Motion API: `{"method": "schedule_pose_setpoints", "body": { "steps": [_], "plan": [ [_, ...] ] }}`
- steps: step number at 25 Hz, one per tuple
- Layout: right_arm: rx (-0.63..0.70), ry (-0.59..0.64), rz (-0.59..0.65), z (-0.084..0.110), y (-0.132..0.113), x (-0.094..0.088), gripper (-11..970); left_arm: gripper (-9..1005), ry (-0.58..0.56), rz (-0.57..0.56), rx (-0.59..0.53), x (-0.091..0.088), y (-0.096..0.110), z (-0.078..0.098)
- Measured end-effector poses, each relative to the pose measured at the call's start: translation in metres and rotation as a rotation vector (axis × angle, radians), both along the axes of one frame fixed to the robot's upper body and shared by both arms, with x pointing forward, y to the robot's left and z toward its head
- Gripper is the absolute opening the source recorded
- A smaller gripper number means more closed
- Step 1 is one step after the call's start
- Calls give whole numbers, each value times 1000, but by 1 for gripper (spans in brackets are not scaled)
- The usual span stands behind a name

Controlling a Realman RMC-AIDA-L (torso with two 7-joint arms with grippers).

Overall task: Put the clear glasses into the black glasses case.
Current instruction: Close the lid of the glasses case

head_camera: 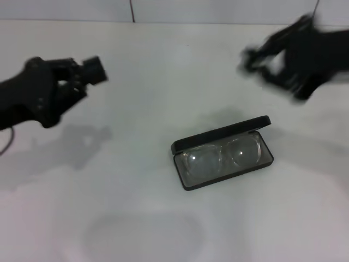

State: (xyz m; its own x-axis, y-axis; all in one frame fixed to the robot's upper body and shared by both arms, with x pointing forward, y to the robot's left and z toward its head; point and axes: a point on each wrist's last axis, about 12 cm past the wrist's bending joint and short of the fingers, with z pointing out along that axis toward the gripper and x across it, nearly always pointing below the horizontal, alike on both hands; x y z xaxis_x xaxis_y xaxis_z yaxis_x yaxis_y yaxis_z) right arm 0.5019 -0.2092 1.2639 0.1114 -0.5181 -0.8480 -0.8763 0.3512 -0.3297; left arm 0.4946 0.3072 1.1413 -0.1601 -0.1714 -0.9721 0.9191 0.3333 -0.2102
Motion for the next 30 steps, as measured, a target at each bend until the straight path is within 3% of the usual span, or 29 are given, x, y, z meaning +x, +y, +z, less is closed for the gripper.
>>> {"method": "schedule_pose_setpoints", "body": {
  "steps": [3, 7, 9, 10, 11, 13, 16, 22, 30],
  "plan": [
    [310, 37, -96, -12, -49, 3, 188, 97, 9, -48, 8, 7, -18, -2],
    [664, 41, -149, -37, -114, -7, 191, 126, 46, -157, 16, 31, -60, -7],
    [664, 41, -149, -37, -114, -7, 192, 127, 84, -199, 34, 46, -86, -13],
    [753, 37, -172, -48, -132, -12, 193, 127, 108, -211, 54, 53, -99, -17],
    [907, 47, -195, -72, -157, -24, 194, 127, 125, -212, 67, 56, -105, -20],
    [984, 43, -188, -86, -167, -31, 195, 127, 169, -209, 132, 67, -125, -30],
    [1036, 30, -200, -95, -176, -40, 197, 128, 195, -220, 212, 73, -143, -38],
    [1063, 24, -235, -105, -183, -48, 202, 129, 226, -168, 302, 78, -154, -52],
    [1074, 17, -229, -106, -179, -38, 207, 130, 254, -150, 355, 75, -163, -64]
  ]
}}
